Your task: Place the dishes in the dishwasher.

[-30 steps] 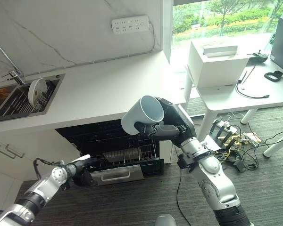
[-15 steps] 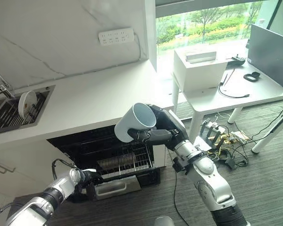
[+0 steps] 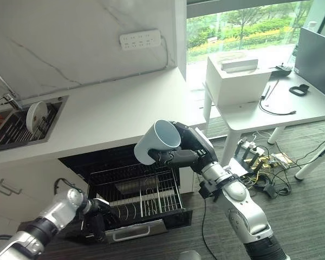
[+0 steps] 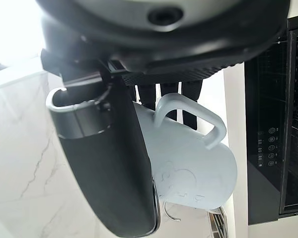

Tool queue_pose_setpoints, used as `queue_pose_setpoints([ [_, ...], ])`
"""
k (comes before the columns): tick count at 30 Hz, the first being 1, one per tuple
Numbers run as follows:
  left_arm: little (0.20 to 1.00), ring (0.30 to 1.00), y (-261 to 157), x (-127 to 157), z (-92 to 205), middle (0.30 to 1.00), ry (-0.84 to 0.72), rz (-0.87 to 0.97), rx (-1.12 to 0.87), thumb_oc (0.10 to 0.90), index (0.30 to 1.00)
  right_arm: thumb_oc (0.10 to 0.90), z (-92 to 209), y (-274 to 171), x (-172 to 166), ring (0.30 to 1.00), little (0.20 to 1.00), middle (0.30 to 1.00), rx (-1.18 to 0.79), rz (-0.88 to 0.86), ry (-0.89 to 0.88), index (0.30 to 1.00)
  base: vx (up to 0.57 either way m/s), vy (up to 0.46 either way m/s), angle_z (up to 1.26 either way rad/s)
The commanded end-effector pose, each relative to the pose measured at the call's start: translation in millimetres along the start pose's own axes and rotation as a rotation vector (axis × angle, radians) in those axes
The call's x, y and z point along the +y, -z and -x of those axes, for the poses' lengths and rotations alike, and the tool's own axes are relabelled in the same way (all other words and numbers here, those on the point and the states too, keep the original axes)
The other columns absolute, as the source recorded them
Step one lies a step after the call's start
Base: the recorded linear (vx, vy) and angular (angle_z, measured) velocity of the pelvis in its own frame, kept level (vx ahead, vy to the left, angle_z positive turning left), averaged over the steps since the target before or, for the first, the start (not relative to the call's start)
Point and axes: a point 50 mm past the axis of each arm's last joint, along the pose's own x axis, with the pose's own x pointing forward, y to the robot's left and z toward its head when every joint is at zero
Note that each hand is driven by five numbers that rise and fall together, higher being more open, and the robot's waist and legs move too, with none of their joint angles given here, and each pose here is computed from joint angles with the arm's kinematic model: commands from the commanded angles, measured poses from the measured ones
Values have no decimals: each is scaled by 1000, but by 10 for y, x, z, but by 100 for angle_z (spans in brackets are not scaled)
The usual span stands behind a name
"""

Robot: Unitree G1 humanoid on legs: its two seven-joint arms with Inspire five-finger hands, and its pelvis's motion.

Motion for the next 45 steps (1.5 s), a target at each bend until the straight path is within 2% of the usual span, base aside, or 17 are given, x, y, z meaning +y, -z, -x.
queue_pose_setpoints([
  [1,900,900,-147,240,465,900,-196,111,-276,800,900,400,50,-725,12,300,300,300,-429,56,-1,300,21,-2,33],
  [5,900,900,-296,541,1250,900,-760,181,-769,800,900,400,132,-663,-149,300,300,300,-405,96,127,300,16,-12,34],
  [6,900,900,-329,498,1355,900,-841,222,-909,800,900,400,132,-635,-163,300,300,300,-392,100,153,300,33,-20,44],
  [9,900,900,-361,379,1449,900,-942,303,-1099,800,900,400,121,-541,-178,300,300,300,-359,118,197,300,20,-18,12],
  [11,900,900,-388,283,1467,900,-979,343,-1178,800,900,400,114,-474,-189,300,300,300,-312,143,229,300,29,-24,14],
  [22,900,900,-327,238,1492,900,-1006,409,-1217,800,900,400,154,-282,-293,300,300,300,-165,247,270,300,8,-3,2],
  [29,900,900,-326,229,1540,900,-1032,371,-1205,800,900,400,181,-132,-351,300,300,300,-59,275,264,300,0,0,0],
  [45,900,900,-425,223,1583,900,-1031,320,-1220,800,900,400,256,663,-499,300,300,300,347,281,279,300,1,-4,2],
])
